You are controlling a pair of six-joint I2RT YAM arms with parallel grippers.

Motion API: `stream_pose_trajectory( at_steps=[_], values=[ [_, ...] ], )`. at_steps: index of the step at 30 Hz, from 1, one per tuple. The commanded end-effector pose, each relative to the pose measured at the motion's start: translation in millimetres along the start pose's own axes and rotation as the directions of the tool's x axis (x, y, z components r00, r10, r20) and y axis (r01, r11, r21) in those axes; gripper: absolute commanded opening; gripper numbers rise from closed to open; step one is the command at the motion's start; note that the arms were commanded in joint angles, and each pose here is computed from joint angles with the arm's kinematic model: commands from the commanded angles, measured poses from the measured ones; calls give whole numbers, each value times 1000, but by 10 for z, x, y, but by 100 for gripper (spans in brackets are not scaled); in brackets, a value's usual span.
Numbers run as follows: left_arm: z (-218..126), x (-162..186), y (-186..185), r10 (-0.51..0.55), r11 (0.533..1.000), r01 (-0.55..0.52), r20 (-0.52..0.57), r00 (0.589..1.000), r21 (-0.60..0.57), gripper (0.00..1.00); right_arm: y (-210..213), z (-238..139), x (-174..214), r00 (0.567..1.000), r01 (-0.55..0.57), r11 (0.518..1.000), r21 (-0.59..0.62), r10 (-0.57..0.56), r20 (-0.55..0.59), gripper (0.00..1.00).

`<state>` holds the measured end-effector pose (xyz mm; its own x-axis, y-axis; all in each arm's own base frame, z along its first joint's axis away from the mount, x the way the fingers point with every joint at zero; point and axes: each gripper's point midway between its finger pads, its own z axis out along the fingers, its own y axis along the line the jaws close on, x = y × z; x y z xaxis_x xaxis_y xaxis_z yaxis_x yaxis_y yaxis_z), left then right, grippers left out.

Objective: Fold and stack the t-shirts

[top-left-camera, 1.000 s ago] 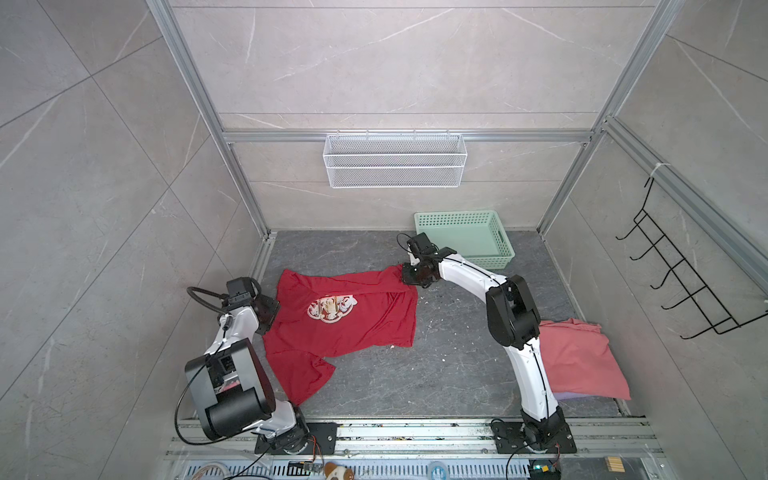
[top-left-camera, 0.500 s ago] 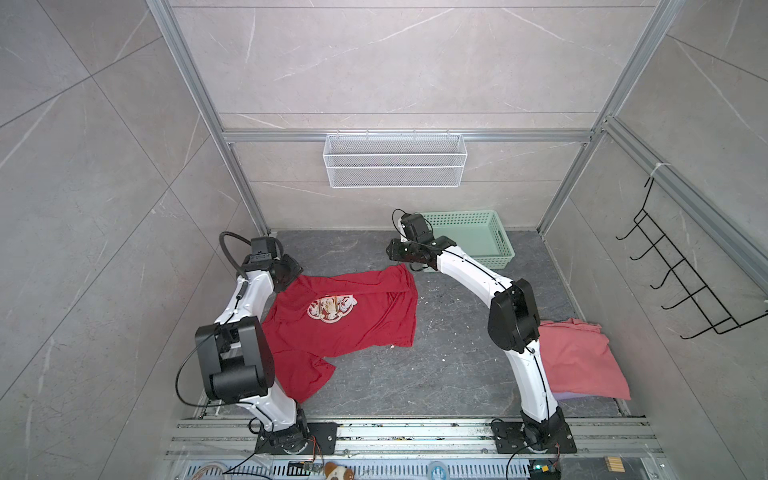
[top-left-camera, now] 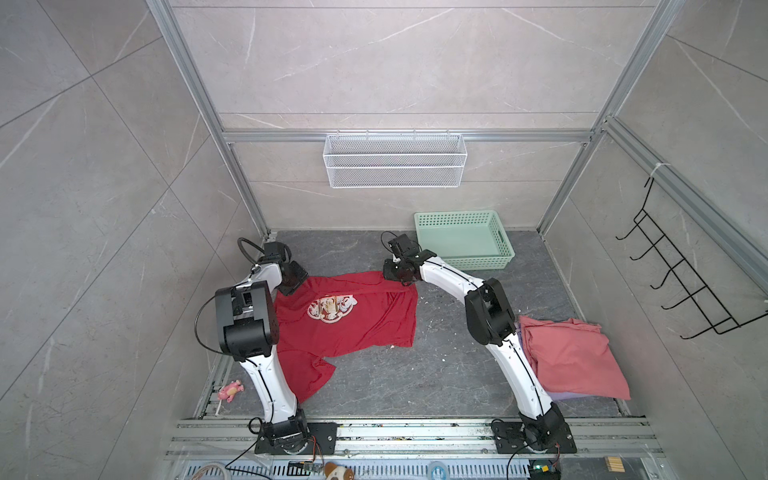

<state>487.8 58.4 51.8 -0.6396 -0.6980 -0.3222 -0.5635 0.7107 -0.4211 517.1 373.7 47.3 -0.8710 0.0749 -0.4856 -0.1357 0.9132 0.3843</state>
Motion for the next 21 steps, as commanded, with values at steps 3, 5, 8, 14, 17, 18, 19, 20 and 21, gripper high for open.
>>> stream_pose_trajectory(
  at_steps=[3, 5, 8, 14, 17, 18, 19, 20, 21],
  values=[
    [216, -291, 261, -117, 991, 119, 38, 992, -54, 44, -393, 230, 148, 998, -58, 988, 144, 62, -24, 39],
    [311, -330, 389, -185, 981, 187, 41, 982, -45, 42, -483, 272, 159, 995, -90, 984, 152, 96, -37, 39],
    [392, -397, 563, -271, 962, 272, 40, 962, -27, 41, -618, 273, 166, 993, -92, 974, 209, 105, -51, 38],
    [449, -467, 731, -325, 945, 326, 33, 945, -29, 41, -811, 310, 225, 988, -147, 949, 280, 154, -2, 38],
    [509, -469, 760, -340, 939, 341, 32, 940, -37, 41, -800, 342, 189, 987, -155, 947, 280, 161, 3, 37],
    [524, -471, 774, -340, 939, 341, 35, 940, -40, 41, -788, 355, 159, 987, -159, 948, 275, 163, 7, 37],
    [525, -487, 767, -338, 940, 339, 41, 940, -38, 41, -778, 366, 129, 986, -162, 949, 272, 166, 8, 37],
    [533, -509, 766, -339, 939, 341, 49, 939, -34, 41, -759, 384, 109, 985, -165, 948, 273, 170, 5, 37],
    [547, -529, 752, -341, 939, 342, 51, 939, -25, 41, -754, 412, 85, 985, -166, 948, 272, 172, 3, 37]
  ],
)
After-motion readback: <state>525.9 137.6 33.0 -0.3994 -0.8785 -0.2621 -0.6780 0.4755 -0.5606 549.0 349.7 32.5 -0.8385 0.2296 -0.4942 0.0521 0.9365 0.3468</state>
